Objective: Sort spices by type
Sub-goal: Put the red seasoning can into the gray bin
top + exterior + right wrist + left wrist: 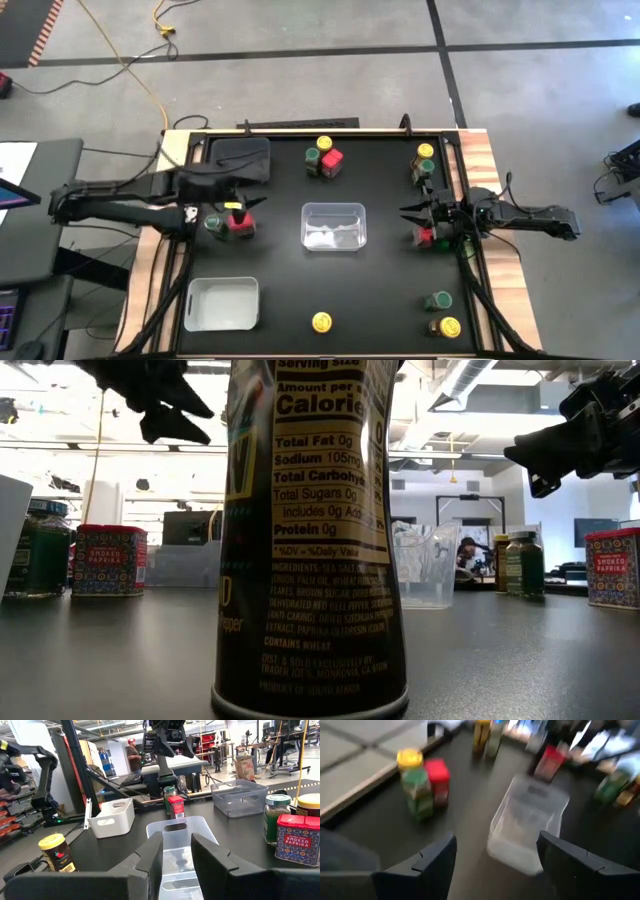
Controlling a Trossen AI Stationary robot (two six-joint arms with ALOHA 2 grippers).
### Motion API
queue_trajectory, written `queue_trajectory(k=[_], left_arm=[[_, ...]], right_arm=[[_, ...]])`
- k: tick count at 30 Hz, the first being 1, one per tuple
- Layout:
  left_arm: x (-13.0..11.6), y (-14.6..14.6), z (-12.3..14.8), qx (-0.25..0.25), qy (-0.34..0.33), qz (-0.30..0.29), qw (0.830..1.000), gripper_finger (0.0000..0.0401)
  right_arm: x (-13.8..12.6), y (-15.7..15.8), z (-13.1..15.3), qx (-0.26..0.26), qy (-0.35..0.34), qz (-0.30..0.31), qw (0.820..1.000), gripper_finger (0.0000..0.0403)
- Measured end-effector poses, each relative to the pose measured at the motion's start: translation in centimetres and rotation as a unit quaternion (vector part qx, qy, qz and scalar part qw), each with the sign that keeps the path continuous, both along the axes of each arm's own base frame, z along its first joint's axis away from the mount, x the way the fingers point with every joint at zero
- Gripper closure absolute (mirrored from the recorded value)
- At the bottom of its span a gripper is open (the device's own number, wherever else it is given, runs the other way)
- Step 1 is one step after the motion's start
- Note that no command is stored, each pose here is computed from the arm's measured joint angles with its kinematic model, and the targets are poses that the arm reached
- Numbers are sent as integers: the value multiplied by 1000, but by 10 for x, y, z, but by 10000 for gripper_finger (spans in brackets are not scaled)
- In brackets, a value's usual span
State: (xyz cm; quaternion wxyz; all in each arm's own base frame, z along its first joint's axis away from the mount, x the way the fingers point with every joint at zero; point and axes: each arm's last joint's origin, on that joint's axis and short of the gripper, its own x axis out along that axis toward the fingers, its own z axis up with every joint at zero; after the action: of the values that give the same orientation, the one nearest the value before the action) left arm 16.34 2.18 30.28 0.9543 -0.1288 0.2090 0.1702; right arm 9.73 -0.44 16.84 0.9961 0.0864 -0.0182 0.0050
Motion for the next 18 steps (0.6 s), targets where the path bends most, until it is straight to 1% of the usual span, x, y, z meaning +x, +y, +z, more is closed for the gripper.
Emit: queue_trajectory(k=[3,5,7,13,18], left_arm=[[7,1,0,-18,103,-8,994,136],[12,2,-5,-20,173,-13,985,136],[17,2,-12,-19,221,-22,975,136],[31,0,-34,-42,288,-74,954,136],[34,-3,-44,-26,330,-104,938,136]], right_arm=[[0,0,0,0,0,0,1000,271],[0,0,0,0,0,0,1000,271],[0,0,0,0,0,0,1000,271],[0,0,0,0,0,0,1000,271],[0,0,0,0,0,0,1000,271]])
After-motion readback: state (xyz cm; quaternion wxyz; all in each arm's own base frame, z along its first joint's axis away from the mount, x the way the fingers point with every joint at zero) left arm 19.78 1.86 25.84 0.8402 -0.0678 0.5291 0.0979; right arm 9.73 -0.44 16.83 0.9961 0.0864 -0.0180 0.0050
